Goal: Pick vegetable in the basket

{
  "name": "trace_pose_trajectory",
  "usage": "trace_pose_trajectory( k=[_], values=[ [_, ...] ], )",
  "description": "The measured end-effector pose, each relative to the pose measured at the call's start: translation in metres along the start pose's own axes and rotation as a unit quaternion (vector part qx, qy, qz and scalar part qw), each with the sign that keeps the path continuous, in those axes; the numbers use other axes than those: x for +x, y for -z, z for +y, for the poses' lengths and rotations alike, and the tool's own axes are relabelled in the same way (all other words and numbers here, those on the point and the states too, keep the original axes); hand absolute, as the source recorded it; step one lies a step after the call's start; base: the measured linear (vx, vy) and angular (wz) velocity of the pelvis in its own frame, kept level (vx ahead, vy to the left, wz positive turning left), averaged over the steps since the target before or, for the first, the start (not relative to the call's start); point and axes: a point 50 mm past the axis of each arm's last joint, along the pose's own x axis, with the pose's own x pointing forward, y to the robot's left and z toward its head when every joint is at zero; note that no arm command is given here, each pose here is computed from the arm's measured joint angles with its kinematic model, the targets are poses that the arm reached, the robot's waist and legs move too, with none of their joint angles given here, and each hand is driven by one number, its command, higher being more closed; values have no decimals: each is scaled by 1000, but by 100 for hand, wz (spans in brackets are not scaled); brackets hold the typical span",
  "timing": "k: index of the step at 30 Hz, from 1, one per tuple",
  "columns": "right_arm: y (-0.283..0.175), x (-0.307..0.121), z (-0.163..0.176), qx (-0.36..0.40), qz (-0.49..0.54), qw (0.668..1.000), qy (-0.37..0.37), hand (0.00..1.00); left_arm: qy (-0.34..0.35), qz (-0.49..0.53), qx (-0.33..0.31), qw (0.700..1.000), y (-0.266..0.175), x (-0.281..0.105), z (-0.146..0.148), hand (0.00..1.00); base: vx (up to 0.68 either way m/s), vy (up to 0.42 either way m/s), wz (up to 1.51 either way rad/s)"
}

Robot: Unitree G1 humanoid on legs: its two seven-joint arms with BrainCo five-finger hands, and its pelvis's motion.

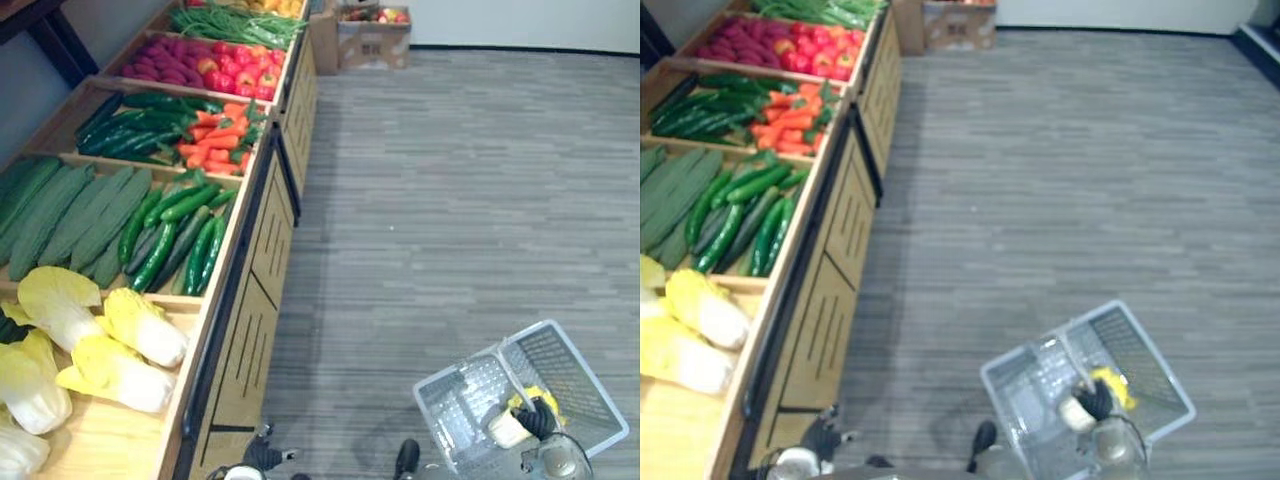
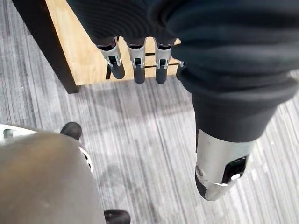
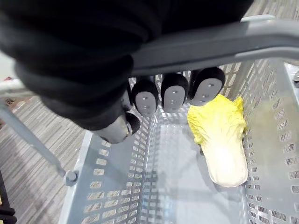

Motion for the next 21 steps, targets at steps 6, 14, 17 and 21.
trace_pose_trajectory(
  k=[6,14,17,21],
  values=[
    [-14,10,-11,-7,-19,1000,20,100,-7,-1,-9,1000,0,-1,-7,0,-68,46,-31],
    [-21,12,-13,-22,-39,999,16,100,-19,15,-46,999,9,-6,-12,0,48,158,-26],
    [-24,14,-13,-26,-42,999,16,100,-27,12,-45,999,9,-6,-12,0,217,139,-1],
    [-41,18,-5,-38,-73,997,-3,100,-34,25,-33,999,18,-9,-7,0,239,88,-43]
  ],
)
